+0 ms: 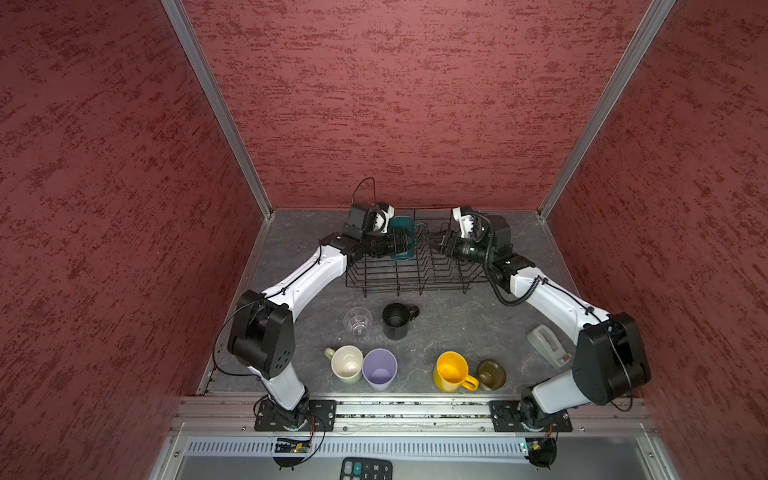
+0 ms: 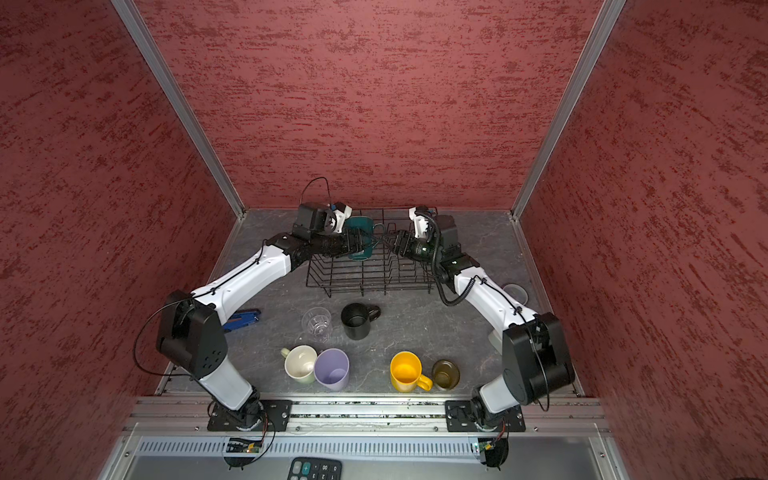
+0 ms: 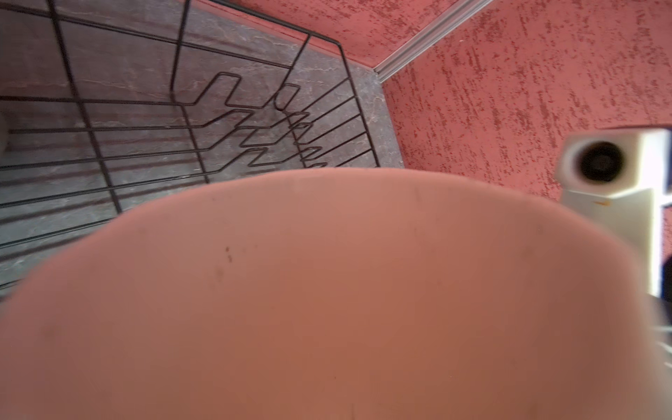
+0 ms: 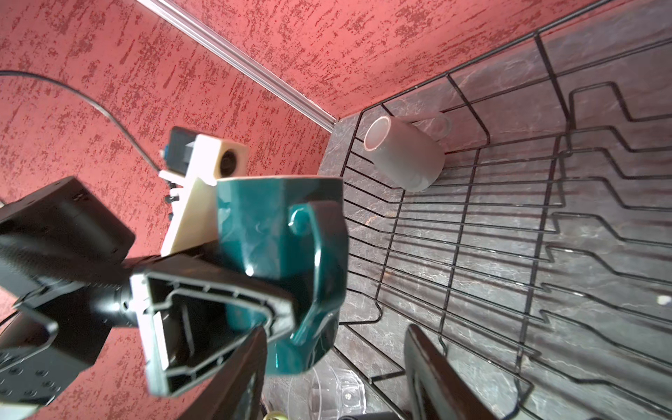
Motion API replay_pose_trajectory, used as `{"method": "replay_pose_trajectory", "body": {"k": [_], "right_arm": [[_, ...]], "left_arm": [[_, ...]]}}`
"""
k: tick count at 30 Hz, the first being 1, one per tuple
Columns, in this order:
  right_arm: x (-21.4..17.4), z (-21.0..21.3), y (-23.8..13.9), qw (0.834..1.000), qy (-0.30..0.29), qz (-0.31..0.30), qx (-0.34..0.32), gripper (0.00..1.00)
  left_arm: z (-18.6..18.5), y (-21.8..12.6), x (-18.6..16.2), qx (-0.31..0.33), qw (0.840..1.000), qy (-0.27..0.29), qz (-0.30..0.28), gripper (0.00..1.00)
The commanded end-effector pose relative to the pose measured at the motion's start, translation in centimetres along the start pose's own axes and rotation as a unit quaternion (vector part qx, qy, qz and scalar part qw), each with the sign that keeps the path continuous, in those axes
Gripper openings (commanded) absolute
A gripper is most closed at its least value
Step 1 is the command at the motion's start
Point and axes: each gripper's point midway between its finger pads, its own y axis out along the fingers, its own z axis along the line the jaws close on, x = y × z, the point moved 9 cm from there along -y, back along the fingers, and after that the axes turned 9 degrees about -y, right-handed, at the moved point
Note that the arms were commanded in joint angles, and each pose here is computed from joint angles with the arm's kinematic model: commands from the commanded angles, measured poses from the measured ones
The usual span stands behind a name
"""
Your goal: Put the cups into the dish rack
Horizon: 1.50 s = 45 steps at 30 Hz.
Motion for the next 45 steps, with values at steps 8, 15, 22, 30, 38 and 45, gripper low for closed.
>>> {"method": "replay_pose_trajectory", "body": {"k": [8,15,22,30,38,45], "right_arm": [[2.0,1.0,0.5,0.999,-0.013,-0.042,0.007,0.49],[2.2,1.0,0.9,0.999,-0.014,-0.044,0.011,0.39],[2.3,0.9,1.2,0.999,-0.013,-0.044,0.013,0.34],[2.4,1.1,1.1,0.999,-0.019,-0.043,0.015,0.15],[2.5,1.4,1.0,0.999,-0.028,-0.043,0.016,0.01],[2.8,1.8,0.9,0.998,-0.032,-0.038,0.025,0.00]], "left_arm": [[-3.1,-0.9,0.3,-0.077,0.996,0.038,-0.021,0.02],[-3.7,-0.9,-0.1,-0.088,0.995,0.050,-0.016,0.03],[-3.9,-0.6,-0.5,-0.095,0.994,0.057,-0.005,0.04],[-4.2,-0.6,-0.8,-0.107,0.992,0.069,0.002,0.09],[-4.4,-0.8,-1.1,-0.114,0.990,0.077,0.009,0.30],[-4.0,-1.1,-1.0,-0.108,0.991,0.079,0.006,0.69]]}}
